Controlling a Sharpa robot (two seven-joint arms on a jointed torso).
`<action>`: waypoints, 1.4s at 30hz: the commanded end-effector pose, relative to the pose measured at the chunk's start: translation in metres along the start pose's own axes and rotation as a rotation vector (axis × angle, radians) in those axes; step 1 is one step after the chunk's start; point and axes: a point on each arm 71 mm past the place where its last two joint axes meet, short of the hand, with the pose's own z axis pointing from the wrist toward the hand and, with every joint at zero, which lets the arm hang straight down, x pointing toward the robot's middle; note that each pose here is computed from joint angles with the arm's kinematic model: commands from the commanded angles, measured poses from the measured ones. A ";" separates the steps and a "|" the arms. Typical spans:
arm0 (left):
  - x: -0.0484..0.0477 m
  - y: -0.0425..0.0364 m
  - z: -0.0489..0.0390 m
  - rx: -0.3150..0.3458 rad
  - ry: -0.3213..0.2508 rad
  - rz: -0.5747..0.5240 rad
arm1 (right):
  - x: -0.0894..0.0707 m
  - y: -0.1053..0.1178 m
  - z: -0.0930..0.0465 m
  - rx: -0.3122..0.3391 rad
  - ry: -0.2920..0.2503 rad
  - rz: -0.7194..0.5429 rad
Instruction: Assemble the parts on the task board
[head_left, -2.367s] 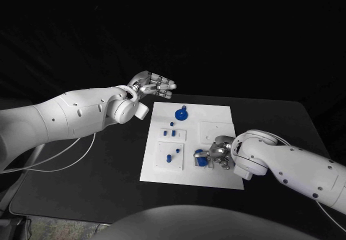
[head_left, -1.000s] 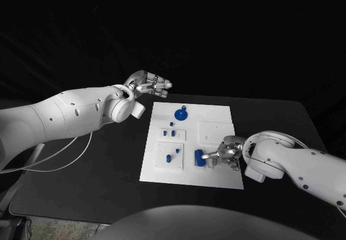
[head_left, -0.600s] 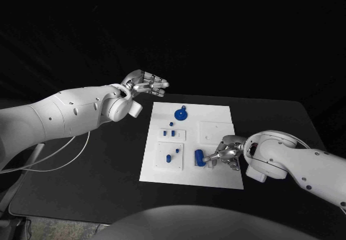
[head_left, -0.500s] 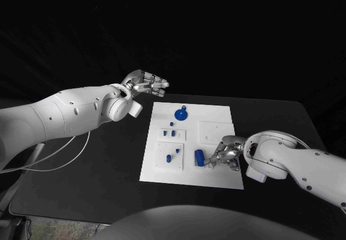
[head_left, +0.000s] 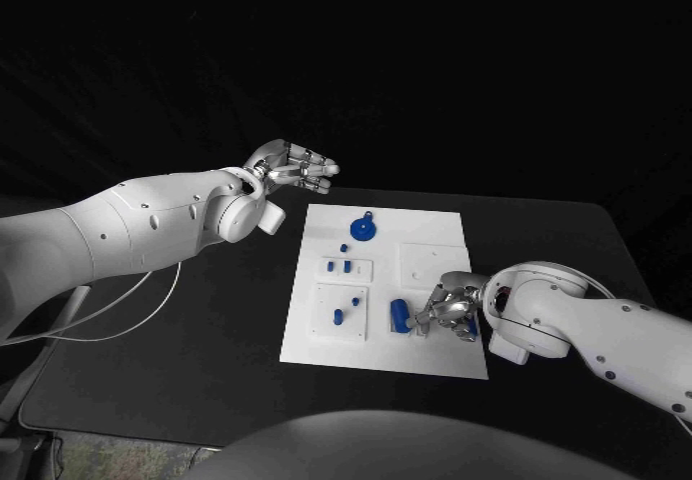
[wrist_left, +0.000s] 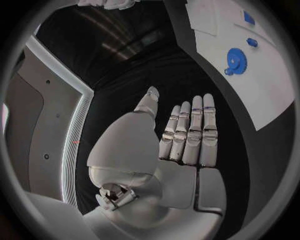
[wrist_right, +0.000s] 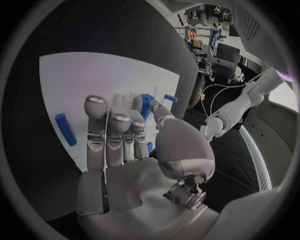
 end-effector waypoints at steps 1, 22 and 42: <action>0.0018 -0.0016 0.0009 0.013 0.015 -0.002 | 0.000 0.000 0.003 0.006 -0.013 -0.008; 0.0012 -0.0009 0.0009 0.008 0.015 0.000 | 0.008 -0.002 0.012 0.024 0.029 -0.010; 0.0002 -0.0003 0.0006 0.005 0.013 0.001 | 0.005 0.001 0.009 -0.052 -0.053 0.060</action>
